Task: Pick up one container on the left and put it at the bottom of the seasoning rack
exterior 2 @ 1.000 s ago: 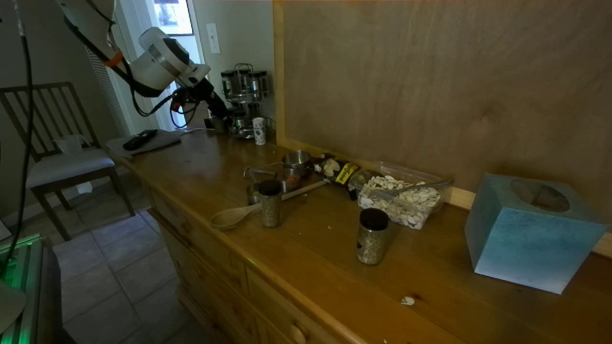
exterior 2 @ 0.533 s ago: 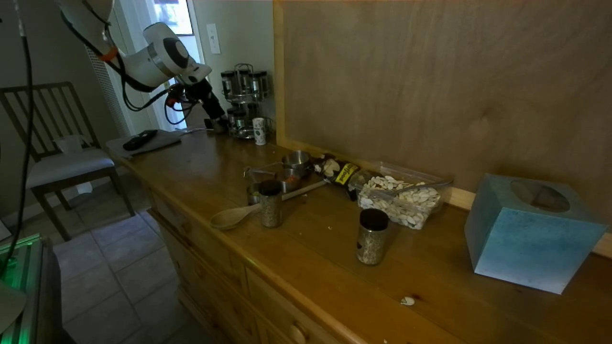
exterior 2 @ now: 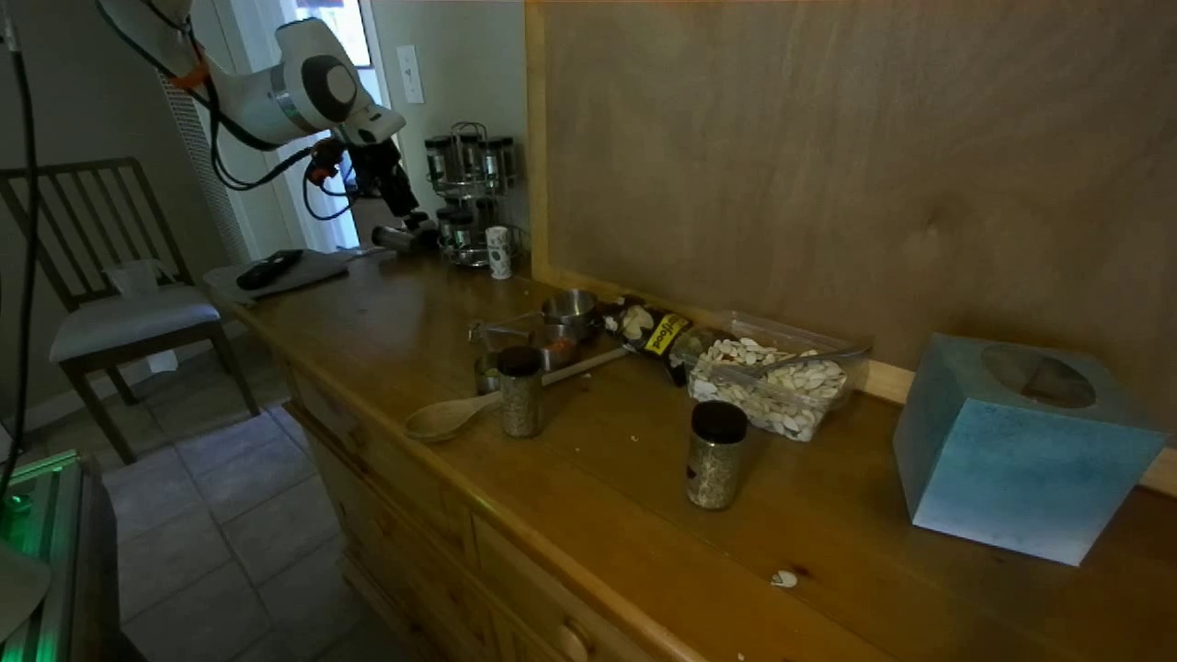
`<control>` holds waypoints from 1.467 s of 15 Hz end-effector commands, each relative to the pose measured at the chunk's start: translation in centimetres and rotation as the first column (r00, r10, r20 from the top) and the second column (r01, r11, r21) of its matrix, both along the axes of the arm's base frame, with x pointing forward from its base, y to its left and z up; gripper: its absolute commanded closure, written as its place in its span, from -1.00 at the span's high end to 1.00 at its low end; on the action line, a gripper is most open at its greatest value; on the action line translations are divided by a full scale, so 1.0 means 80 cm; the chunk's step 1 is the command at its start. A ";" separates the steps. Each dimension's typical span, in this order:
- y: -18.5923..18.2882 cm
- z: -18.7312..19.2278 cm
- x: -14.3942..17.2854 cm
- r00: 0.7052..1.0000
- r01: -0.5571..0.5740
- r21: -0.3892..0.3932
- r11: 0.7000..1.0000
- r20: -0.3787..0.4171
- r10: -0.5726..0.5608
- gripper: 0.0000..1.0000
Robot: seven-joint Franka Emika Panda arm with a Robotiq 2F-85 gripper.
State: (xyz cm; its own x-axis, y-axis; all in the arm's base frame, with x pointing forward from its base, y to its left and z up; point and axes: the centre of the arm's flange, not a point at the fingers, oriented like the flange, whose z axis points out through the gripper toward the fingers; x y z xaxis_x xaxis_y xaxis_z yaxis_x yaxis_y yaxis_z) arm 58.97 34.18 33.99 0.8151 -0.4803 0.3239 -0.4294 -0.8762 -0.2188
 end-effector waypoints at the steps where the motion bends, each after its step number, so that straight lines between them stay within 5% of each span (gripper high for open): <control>1: -0.015 0.013 -0.016 1.000 0.007 0.002 1.000 -0.019 -0.007 1.00; 8: -0.015 0.034 -0.041 0.995 -0.046 0.099 0.994 -0.086 0.054 1.00; 13: -0.031 0.084 -0.084 0.988 -0.093 0.034 0.995 -0.117 0.096 1.00; 18: -0.057 0.145 -0.122 0.980 -0.194 -0.046 0.980 -0.063 0.191 1.00; 22: -0.063 0.183 -0.153 0.923 -0.381 -0.037 0.924 0.043 0.382 1.00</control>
